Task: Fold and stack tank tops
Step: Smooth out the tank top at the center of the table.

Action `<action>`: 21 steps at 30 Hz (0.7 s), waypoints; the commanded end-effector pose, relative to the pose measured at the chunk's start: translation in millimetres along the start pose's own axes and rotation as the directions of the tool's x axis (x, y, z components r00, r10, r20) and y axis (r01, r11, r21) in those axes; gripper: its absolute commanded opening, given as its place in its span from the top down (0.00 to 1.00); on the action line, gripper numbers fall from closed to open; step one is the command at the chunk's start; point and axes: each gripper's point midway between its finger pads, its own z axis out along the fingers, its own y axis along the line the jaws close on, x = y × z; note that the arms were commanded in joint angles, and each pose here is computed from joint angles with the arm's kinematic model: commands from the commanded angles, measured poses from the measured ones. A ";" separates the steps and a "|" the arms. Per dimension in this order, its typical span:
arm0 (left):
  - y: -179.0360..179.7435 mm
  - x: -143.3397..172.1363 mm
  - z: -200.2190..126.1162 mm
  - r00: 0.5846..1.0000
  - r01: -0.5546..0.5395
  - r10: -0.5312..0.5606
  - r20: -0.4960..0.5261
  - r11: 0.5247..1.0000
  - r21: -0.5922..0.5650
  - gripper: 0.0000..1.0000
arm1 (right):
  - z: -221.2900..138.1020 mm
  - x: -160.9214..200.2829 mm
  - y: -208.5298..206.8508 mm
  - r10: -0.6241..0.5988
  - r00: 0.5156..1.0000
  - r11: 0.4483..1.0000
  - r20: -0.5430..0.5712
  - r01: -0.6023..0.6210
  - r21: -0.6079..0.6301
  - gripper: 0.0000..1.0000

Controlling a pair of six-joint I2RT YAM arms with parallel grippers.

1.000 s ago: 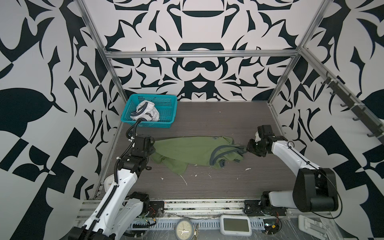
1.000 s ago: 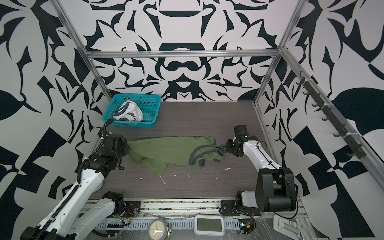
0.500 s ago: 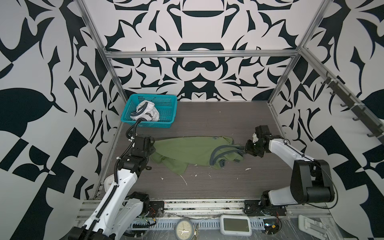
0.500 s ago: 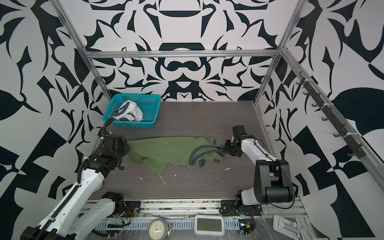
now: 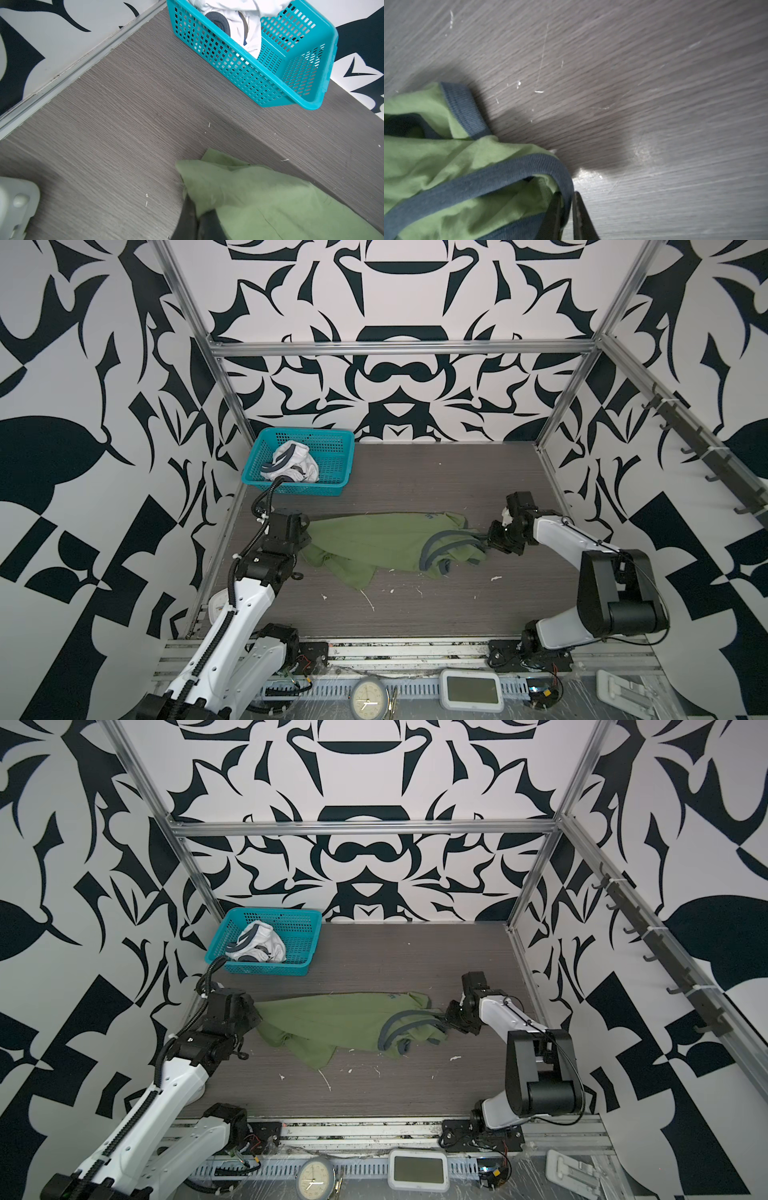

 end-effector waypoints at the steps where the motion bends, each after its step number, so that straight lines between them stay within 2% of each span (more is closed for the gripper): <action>1: 4.0 0.8 0.1 1.000 0.022 -0.022 0.007 1.000 -0.007 1.00 | -0.4 -0.5 -0.3 0.002 1.000 1.000 0.013 -0.002 0.008 0.91; 3: 3.4 0.3 -0.1 1.000 0.024 -0.024 0.008 1.000 -0.005 1.00 | -4.8 -2.4 -4.3 0.001 1.000 0.999 0.028 -0.002 0.034 1.00; 6: 1.4 -2.9 -1.7 1.000 0.025 -0.025 0.013 1.000 0.001 1.00 | -30.5 -12.6 -12.9 -0.012 0.994 0.994 0.108 0.000 0.107 1.00; 10: -9.6 -28.1 -16.7 0.998 0.012 -0.014 0.065 1.000 0.026 1.00 | -107.7 -40.7 -16.3 -0.057 0.949 0.979 0.310 -0.007 0.203 1.00; 12: -18.5 -48.3 -30.0 0.994 0.016 -0.023 0.111 0.998 0.056 1.00 | -155.7 -55.0 -15.5 -0.075 0.900 0.972 0.429 -0.030 0.234 1.00; 16: -43.8 -93.6 -68.6 0.976 0.033 -0.068 0.206 0.985 0.172 1.00 | -241.8 -67.8 -7.0 -0.093 0.788 0.975 0.609 -0.053 0.218 1.00; 21: -67.4 -140.1 -131.5 0.933 0.059 -0.183 0.310 0.927 0.369 1.00 | -338.1 -63.6 3.0 -0.073 0.634 0.989 0.770 -0.054 0.139 1.00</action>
